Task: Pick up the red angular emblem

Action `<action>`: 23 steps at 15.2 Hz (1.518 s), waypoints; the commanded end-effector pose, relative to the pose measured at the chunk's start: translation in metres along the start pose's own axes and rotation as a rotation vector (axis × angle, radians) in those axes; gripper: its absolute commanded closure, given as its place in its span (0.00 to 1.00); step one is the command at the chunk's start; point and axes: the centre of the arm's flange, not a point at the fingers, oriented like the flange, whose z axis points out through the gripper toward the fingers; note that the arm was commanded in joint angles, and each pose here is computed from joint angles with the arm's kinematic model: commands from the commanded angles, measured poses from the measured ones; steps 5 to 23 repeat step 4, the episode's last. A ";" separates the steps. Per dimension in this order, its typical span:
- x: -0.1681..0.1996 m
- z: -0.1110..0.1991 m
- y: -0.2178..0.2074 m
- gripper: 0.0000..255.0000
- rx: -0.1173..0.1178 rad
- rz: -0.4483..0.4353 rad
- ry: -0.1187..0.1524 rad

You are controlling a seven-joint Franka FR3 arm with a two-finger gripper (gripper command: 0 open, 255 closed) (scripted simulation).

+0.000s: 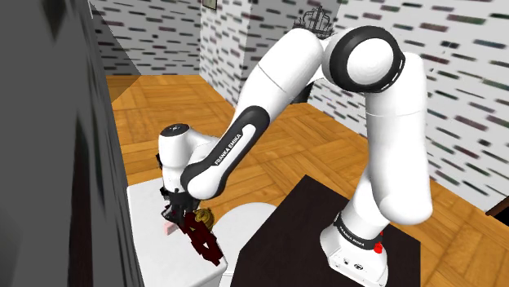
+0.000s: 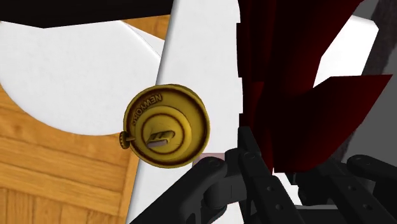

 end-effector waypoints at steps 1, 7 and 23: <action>-0.001 -0.011 0.000 1.00 0.000 0.000 0.000; -0.002 -0.017 0.000 1.00 0.000 0.000 0.000; -0.002 -0.017 0.000 1.00 0.000 0.000 0.000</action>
